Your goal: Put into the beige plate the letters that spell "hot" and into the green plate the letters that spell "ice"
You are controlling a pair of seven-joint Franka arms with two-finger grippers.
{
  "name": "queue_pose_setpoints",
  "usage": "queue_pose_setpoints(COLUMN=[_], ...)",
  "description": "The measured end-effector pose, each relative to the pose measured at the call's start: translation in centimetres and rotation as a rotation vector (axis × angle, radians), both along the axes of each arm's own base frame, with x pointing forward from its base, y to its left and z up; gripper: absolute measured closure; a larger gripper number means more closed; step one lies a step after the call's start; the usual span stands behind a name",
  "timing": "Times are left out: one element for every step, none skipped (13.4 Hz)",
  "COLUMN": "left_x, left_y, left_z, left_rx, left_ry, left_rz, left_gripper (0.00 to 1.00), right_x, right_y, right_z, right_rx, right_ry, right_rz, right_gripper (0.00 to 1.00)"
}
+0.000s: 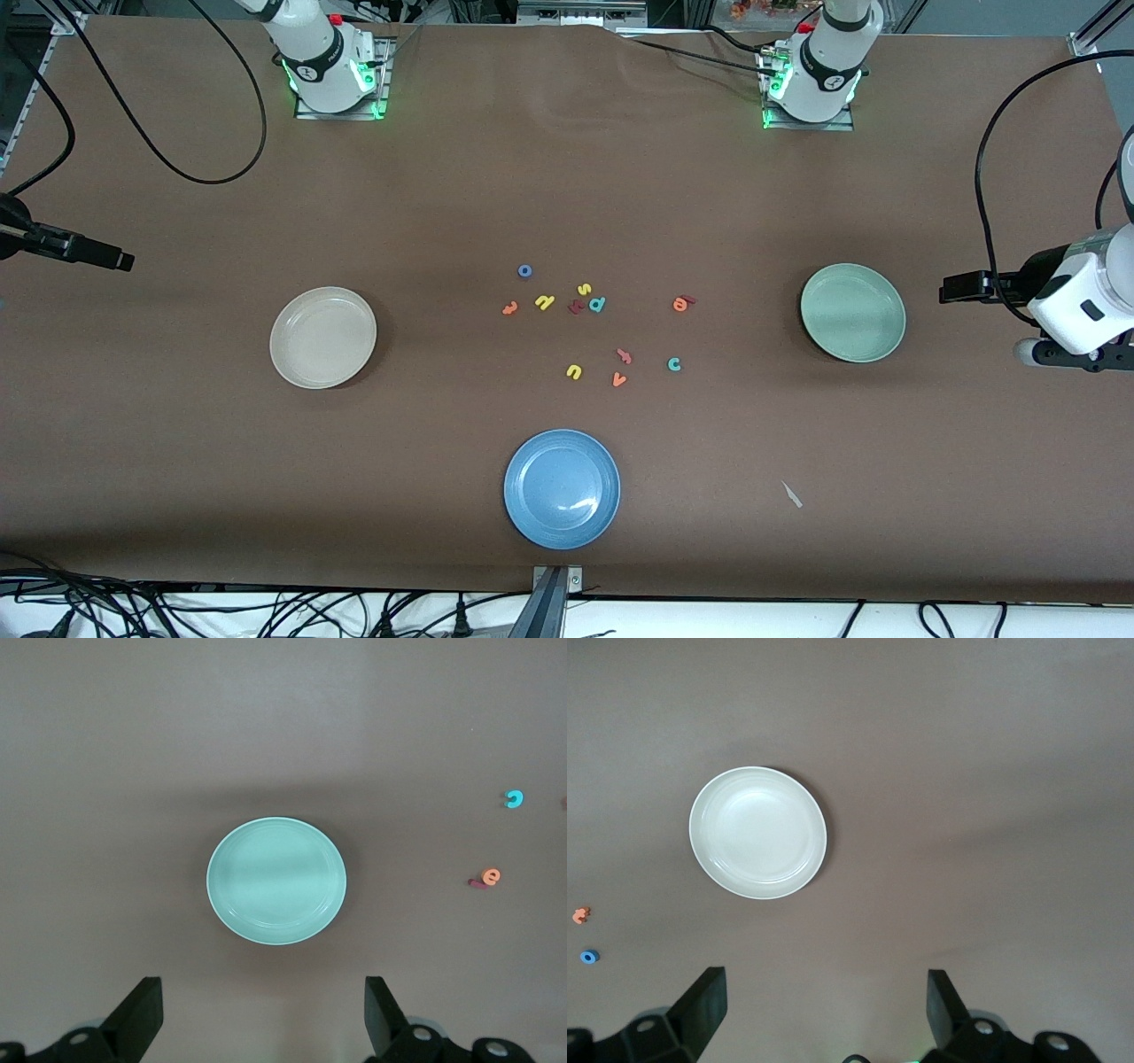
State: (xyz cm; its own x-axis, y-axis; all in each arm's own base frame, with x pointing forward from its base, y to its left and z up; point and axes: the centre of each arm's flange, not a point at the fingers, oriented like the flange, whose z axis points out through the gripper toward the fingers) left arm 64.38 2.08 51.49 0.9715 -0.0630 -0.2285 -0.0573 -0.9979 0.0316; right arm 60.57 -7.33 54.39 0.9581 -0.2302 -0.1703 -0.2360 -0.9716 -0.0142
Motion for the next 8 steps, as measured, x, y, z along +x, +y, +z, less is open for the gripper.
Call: queue_pose_setpoints(left_x=[0.0,-0.1,0.0,-0.1,-0.1,-0.1,-0.1,-0.1], left_y=[0.0,0.0,0.0,0.0,0.0,-0.1,-0.1,-0.1], left_z=[0.3,0.6,1.2,1.5,1.8,1.9,1.9,1.9], left_rx=[-0.001,-0.002,-0.003,-0.003,-0.003,-0.003,-0.003,-0.003], left_ry=[-0.005,-0.012,-0.022,-0.03,-0.034,-0.035,-0.035,-0.035], left_rz=[-0.007,-0.012,-0.016,-0.019,-0.02,-0.021,-0.022,-0.022], left_gripper=[0.0,0.0,0.0,0.0,0.0,0.0,0.0,0.0], right_x=[0.0,0.0,0.0,0.1,0.1,0.1,0.2,0.2], right_y=[0.1,0.2,0.3,0.4,0.6,0.7,0.9,1.1], right_z=[0.0,0.0,0.0,0.0,0.0,-0.1,-0.1,-0.3], right_rx=[0.001,0.002,0.004,0.005,0.005,0.005,0.006,0.005], right_ry=[0.0,-0.001,-0.001,0.0,0.0,0.0,0.002,0.004], right_rz=[0.001,0.002,0.003,0.005,0.008,0.01,0.013,0.017], right_gripper=[0.0,0.0,0.0,0.0,0.0,0.0,0.0,0.0])
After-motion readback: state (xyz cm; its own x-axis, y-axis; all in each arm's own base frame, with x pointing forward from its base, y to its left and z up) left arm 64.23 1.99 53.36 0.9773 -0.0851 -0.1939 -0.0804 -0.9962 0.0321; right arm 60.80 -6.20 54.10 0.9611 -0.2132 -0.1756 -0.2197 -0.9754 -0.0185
